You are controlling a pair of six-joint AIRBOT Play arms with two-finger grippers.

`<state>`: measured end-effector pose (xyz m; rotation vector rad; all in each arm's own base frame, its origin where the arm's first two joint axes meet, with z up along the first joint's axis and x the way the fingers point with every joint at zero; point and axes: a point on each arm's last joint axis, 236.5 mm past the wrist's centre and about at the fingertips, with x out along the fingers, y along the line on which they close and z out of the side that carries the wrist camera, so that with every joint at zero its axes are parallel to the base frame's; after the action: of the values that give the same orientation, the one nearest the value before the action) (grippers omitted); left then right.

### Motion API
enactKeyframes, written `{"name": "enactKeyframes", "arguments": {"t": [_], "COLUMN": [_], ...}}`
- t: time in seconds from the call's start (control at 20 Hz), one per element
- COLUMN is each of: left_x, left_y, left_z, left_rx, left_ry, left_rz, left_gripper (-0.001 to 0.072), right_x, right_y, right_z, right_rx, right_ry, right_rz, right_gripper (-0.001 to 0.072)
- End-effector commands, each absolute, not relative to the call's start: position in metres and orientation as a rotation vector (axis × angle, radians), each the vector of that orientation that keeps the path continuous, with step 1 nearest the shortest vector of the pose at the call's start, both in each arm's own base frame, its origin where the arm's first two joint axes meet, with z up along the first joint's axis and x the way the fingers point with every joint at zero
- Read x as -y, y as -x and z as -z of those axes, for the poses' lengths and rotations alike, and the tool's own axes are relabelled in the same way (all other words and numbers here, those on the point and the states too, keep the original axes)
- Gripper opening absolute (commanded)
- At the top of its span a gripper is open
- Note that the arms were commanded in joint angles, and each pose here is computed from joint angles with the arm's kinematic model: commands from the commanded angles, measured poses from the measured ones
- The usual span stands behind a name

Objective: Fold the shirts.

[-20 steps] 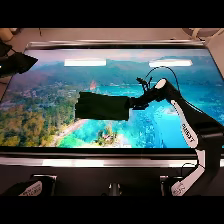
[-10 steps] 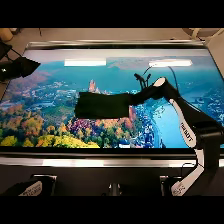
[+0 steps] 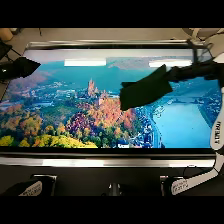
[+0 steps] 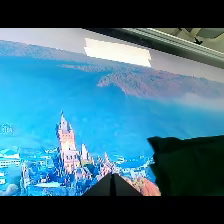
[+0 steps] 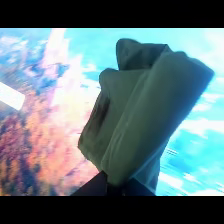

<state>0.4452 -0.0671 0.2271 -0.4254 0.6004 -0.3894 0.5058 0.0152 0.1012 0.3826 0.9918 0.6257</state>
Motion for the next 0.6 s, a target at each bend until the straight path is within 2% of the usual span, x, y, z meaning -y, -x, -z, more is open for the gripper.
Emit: {"name": "enactKeyframes", "arguments": {"t": [0.0, 0.15, 0.35, 0.55], "left_x": [0.074, 0.078, 0.085, 0.087], "left_y": [-0.436, -0.43, -0.417, -0.415], "left_z": [-0.22, -0.216, -0.208, -0.206], "left_rx": [-0.649, -0.678, -0.742, -0.752], "left_ry": [0.425, 0.422, 0.416, 0.415], "left_rz": [0.419, 0.435, 0.471, 0.477], "left_gripper": [0.0031, 0.0031, 0.0032, 0.0032], "right_x": [0.096, 0.177, 0.279, 0.318], "right_y": [-0.483, -0.436, -0.326, -0.247], "right_z": [-0.094, -0.073, -0.035, -0.011], "right_rx": [-1.018, -1.117, -1.405, -1.565], "right_ry": [-0.421, -0.445, -0.437, -0.541], "right_rz": [-0.409, -0.241, 0.085, 0.294], "right_gripper": [0.0021, 0.0021, 0.0022, 0.0022]}}
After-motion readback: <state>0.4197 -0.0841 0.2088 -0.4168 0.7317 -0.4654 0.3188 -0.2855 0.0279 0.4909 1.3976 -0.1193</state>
